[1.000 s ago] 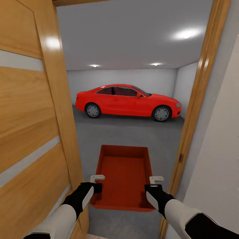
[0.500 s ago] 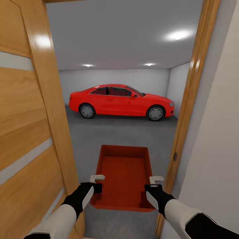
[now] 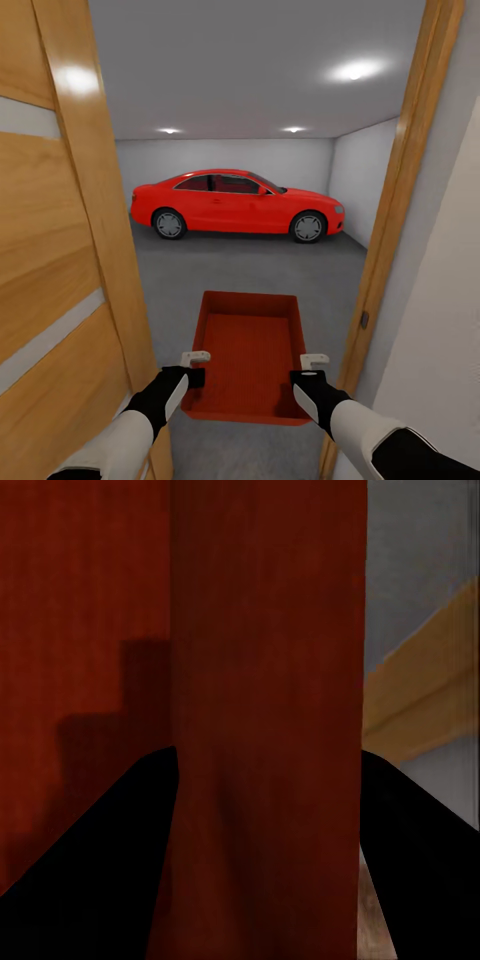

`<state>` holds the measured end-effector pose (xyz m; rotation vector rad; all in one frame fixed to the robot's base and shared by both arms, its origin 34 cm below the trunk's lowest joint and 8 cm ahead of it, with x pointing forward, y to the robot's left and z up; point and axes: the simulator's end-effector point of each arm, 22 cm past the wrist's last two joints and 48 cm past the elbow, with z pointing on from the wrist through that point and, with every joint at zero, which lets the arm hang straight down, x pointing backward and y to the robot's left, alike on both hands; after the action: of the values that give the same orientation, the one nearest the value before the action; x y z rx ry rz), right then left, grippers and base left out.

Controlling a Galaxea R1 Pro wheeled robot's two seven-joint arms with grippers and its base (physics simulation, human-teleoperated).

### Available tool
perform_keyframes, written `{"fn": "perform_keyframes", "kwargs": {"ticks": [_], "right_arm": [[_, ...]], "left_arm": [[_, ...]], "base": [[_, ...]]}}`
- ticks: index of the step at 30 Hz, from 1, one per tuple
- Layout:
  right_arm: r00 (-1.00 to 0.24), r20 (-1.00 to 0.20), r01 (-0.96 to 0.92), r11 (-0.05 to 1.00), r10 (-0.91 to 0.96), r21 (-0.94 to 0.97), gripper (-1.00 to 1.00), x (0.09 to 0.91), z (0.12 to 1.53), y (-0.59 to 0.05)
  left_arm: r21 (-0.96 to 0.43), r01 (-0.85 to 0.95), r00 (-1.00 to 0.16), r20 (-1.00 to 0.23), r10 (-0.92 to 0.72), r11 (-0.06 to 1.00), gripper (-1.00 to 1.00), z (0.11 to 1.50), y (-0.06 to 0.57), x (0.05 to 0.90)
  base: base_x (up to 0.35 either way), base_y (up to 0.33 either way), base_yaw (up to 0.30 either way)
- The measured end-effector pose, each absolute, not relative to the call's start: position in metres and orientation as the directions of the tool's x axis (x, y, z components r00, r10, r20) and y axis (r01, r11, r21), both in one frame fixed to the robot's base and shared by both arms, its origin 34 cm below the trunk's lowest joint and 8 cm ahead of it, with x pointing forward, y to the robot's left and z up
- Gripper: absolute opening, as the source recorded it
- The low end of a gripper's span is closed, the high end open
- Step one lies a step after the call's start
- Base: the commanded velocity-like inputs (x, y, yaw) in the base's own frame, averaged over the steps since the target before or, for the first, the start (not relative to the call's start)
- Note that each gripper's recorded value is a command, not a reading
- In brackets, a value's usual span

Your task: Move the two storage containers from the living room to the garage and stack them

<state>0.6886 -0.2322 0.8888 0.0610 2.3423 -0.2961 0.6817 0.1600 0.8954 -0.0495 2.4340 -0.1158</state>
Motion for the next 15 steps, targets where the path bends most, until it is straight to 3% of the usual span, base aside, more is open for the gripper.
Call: {"fn": "perform_keyframes", "kwargs": {"ticks": [6,15], "right_arm": [[-0.71,-0.703,0.132,0.972,-0.044,-0.194,-1.0,0.6885,0.8887,-0.2323],[-0.71,-0.703,0.132,0.972,-0.044,-0.194,-1.0,0.6885,0.8886,-0.2323]], "left_arm": [[-0.097,-0.005,-0.761,-0.645,-0.066,0.995,-1.0,0.8954,0.16,0.6817],[-0.096,-0.005,-0.761,-0.645,-0.066,0.995,-1.0,0.8954,0.16,0.6817]], "base": [[0.001,0.001,-0.22],[0.0,0.0,-0.064]]}}
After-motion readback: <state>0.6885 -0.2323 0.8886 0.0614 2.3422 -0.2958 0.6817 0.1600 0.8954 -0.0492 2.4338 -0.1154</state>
